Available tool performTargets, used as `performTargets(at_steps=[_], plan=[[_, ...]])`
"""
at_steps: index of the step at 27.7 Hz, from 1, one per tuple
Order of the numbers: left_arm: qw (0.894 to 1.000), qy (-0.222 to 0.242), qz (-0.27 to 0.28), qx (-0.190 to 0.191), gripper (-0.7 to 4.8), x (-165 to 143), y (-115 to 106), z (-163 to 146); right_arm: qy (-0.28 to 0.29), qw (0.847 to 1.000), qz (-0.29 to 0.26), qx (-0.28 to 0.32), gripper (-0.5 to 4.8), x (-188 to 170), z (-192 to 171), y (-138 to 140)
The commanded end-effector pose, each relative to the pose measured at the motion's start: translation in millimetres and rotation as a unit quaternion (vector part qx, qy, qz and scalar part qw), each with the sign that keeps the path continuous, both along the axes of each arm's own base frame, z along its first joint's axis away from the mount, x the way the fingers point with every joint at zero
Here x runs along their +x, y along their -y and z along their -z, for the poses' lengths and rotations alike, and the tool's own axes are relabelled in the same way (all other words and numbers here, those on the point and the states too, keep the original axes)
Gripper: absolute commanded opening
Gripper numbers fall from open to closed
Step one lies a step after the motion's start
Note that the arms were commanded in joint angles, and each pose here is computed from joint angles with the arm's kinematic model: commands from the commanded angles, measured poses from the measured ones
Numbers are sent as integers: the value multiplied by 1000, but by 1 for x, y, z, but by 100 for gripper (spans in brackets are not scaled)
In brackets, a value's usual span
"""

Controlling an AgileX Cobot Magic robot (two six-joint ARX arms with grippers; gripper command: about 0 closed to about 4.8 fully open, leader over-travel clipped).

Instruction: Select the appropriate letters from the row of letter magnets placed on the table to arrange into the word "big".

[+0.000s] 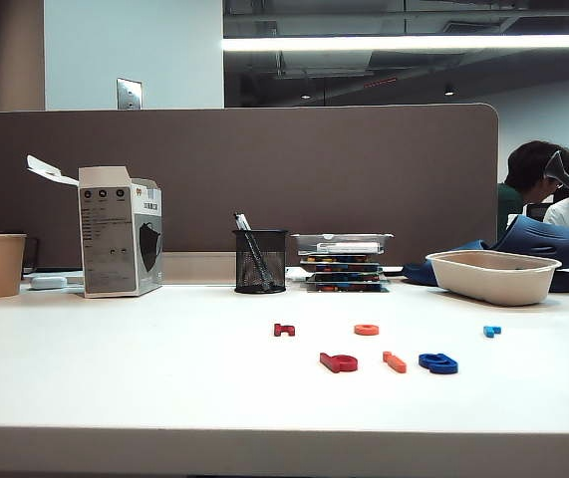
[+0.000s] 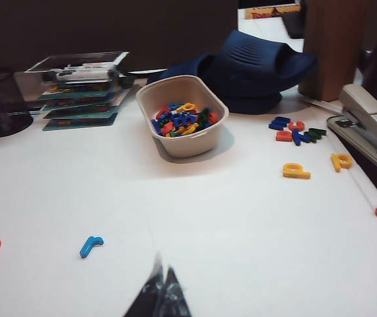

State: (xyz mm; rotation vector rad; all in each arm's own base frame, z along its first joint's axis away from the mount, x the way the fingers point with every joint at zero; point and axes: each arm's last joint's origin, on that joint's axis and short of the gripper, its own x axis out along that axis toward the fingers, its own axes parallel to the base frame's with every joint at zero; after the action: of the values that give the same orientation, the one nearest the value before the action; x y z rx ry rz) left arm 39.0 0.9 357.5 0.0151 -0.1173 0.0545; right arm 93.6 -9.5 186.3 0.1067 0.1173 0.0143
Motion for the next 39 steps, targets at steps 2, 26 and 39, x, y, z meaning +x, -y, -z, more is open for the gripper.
performTargets(at_steps=[2, 26, 39], plan=[[1000, 21, 4, -3, -5, 1, 0, 21, 24, 1000, -4, -8, -6, 2, 3, 0], [998, 58, 15, -14, -5, 52, 4, 155, 10, 999, -7, -31, 22, 7, 31, 1], [1000, 7, 15, -12, -5, 57, 4, 180, 10, 999, -7, -32, 22, 7, 31, 1]])
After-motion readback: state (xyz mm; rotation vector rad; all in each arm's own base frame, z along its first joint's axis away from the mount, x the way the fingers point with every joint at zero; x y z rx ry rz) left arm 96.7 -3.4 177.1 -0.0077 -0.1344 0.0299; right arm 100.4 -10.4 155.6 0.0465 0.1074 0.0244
